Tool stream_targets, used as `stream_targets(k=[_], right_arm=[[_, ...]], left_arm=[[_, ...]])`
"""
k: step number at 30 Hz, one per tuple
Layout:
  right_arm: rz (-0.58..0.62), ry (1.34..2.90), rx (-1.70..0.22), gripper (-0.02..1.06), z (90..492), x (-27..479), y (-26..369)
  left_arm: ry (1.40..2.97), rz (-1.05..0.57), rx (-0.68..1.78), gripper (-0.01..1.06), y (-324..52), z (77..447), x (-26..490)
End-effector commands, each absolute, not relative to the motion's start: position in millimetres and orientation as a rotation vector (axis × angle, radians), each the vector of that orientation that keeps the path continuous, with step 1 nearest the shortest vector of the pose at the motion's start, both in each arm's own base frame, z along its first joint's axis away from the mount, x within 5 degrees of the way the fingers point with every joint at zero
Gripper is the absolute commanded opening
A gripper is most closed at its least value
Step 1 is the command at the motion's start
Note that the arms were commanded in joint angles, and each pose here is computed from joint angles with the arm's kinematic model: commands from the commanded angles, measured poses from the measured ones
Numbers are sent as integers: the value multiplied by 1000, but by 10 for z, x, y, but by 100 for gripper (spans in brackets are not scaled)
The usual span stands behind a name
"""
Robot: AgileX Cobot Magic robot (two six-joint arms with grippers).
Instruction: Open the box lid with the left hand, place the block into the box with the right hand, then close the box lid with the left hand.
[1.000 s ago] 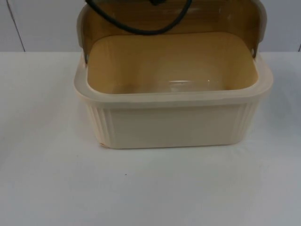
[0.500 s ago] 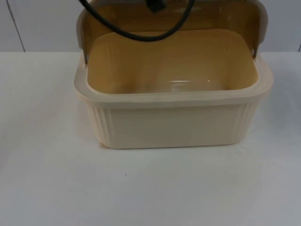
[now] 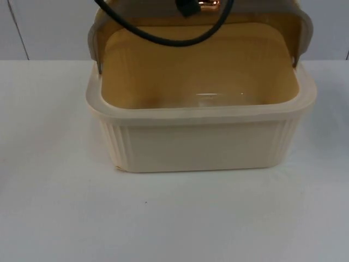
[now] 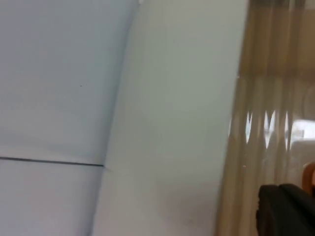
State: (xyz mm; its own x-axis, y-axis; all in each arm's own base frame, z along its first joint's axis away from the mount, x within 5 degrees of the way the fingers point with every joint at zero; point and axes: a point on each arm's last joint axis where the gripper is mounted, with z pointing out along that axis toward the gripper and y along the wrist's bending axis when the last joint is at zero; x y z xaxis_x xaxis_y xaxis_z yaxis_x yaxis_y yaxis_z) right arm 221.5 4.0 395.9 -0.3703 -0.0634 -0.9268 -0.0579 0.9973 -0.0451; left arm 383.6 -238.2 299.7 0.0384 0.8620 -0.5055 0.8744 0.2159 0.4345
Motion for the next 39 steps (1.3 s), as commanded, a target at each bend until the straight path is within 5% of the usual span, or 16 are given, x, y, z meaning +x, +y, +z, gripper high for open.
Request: stream_targets(k=[1,39], right_arm=[[-6,1944,-89,105,3986,2201,47],[16,1948,-83,105,3985,2193,64]], left_arm=[[1814,-74,1586,0,-2367,3013,3759],[1870,-123,1560,0,-2489,2224,3085]])
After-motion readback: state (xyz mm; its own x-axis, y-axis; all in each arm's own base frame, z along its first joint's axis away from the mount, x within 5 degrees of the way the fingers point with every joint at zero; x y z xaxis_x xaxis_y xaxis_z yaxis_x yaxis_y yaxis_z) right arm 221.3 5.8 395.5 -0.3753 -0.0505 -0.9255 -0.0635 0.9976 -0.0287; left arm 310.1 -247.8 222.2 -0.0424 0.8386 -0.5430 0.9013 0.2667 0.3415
